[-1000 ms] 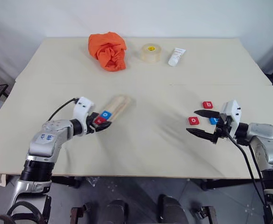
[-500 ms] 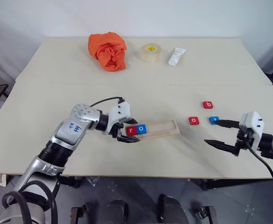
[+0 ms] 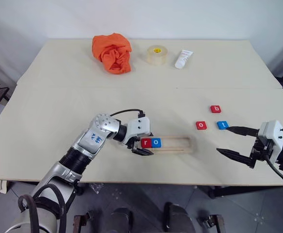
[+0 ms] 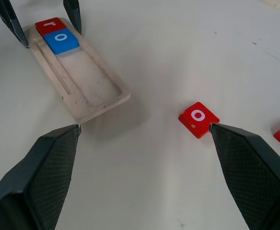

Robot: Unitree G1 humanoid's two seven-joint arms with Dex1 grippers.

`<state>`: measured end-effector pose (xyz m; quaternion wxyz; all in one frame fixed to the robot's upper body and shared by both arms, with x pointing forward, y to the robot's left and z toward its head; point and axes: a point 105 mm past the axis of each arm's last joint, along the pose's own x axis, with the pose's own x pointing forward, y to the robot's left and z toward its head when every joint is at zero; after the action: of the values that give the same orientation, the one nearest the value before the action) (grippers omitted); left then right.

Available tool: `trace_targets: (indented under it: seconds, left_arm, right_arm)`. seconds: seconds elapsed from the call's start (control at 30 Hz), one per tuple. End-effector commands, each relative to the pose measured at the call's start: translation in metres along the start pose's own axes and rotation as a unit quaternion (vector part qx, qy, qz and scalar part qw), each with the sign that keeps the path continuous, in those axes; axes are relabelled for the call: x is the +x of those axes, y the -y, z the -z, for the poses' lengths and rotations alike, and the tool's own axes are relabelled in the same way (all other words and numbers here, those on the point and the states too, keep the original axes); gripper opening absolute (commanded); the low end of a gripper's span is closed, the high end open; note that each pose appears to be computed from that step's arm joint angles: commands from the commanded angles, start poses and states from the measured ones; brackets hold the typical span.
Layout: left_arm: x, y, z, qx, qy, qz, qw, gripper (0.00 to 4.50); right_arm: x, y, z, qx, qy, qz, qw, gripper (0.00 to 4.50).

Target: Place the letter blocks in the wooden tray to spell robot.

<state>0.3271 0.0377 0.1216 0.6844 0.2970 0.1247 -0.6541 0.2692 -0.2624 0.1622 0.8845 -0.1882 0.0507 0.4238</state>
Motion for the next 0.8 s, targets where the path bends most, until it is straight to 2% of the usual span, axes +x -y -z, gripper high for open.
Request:
trace_targets:
  seconds: [0.03,0.1,0.3,0.47,0.6,0.67,0.73,0.8]
  left_arm:
    - [0.000,-0.003,-0.013,0.022,0.013,-0.004,1.000,3.75]
    - [-0.001,-0.004,-0.015,0.023,0.016,-0.009,1.000,4.47]
    - [-0.015,-0.009,-0.027,0.012,0.048,-0.022,0.999,4.49]
    - [-0.052,-0.014,-0.046,0.012,0.131,-0.064,0.989,4.49]
    - [-0.088,-0.008,-0.035,-0.024,0.194,-0.072,0.978,4.49]
    - [-0.104,-0.019,-0.026,-0.029,0.214,-0.111,0.970,4.49]
    - [-0.115,-0.026,-0.016,-0.022,0.221,-0.136,0.965,4.49]
    - [-0.121,-0.017,-0.004,0.003,0.236,-0.130,0.963,4.49]
  right_arm:
    - [0.000,0.001,-0.010,-0.013,0.019,0.007,1.000,4.50]
    - [0.000,0.001,-0.010,-0.012,0.019,0.008,1.000,4.50]
    - [0.000,0.004,-0.010,-0.012,0.019,0.011,1.000,4.50]
    - [-0.003,0.011,-0.006,0.018,0.016,0.045,0.999,4.50]
    - [-0.008,0.027,0.007,0.059,0.003,0.114,0.992,4.50]
    - [-0.008,0.033,0.011,0.062,0.002,0.147,0.987,4.50]
    - [-0.006,0.037,0.013,0.077,0.002,0.172,0.982,4.50]
    - [-0.005,0.040,0.017,0.082,-0.006,0.197,0.977,4.50]
